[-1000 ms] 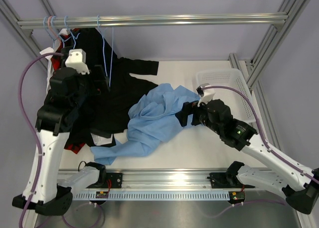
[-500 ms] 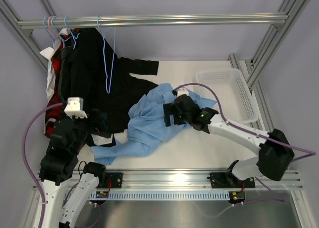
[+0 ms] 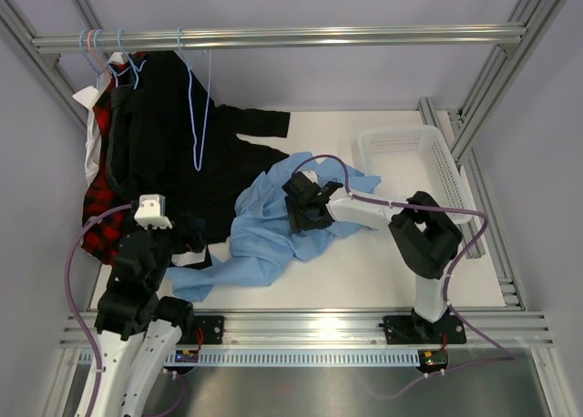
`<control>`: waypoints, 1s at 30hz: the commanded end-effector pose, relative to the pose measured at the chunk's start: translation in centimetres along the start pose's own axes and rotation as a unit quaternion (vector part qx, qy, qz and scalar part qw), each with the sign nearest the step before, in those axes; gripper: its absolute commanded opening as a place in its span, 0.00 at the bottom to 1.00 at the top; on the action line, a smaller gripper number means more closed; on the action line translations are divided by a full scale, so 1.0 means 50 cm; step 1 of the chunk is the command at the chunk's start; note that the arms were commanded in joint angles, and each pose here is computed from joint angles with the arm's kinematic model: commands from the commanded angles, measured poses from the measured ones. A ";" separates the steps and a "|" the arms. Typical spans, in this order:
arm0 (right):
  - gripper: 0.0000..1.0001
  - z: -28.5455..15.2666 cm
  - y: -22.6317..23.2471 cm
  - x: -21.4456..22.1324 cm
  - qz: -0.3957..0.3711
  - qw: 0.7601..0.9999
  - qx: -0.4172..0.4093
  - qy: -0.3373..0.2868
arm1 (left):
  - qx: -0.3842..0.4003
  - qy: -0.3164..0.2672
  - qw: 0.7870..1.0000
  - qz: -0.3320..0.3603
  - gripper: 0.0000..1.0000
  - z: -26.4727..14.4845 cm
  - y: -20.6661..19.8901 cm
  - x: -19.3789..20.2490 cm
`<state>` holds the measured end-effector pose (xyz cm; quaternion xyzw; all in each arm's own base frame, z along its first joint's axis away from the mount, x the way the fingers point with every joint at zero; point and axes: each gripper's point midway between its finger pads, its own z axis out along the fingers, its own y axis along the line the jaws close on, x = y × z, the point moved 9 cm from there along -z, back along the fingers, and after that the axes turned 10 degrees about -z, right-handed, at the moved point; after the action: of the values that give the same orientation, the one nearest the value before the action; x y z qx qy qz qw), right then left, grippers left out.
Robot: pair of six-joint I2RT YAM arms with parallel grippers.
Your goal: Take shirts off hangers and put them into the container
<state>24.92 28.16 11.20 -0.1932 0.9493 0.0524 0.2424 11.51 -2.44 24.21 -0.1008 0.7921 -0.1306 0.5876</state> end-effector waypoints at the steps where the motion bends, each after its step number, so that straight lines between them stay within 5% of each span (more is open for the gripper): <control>1: 0.62 0.002 0.016 -0.011 -0.002 1.000 0.005 0.020 | 0.022 -0.058 0.998 -0.013 0.99 0.003 -0.014 -0.033; 7: 0.00 0.016 0.021 -0.009 -0.010 0.999 -0.001 0.037 | 0.018 -0.058 0.998 -0.012 0.99 0.004 -0.013 -0.029; 16: 0.00 -0.100 0.001 -0.050 -0.022 0.997 -0.024 -0.065 | 0.022 -0.058 0.998 -0.011 0.99 0.006 -0.014 -0.026; 22: 0.00 -0.278 -0.039 -0.134 -0.024 0.980 0.009 -0.198 | 0.020 -0.057 0.998 -0.010 0.99 0.007 -0.014 -0.026; 30: 0.00 -0.457 -0.173 -0.212 0.028 0.952 0.071 -0.297 | 0.020 -0.054 0.998 -0.009 0.99 0.008 -0.015 -0.024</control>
<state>26.09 23.48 32.27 -0.1654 0.8596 0.0852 0.4759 11.83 -2.72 24.66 -0.0958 0.7750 -0.1400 0.6087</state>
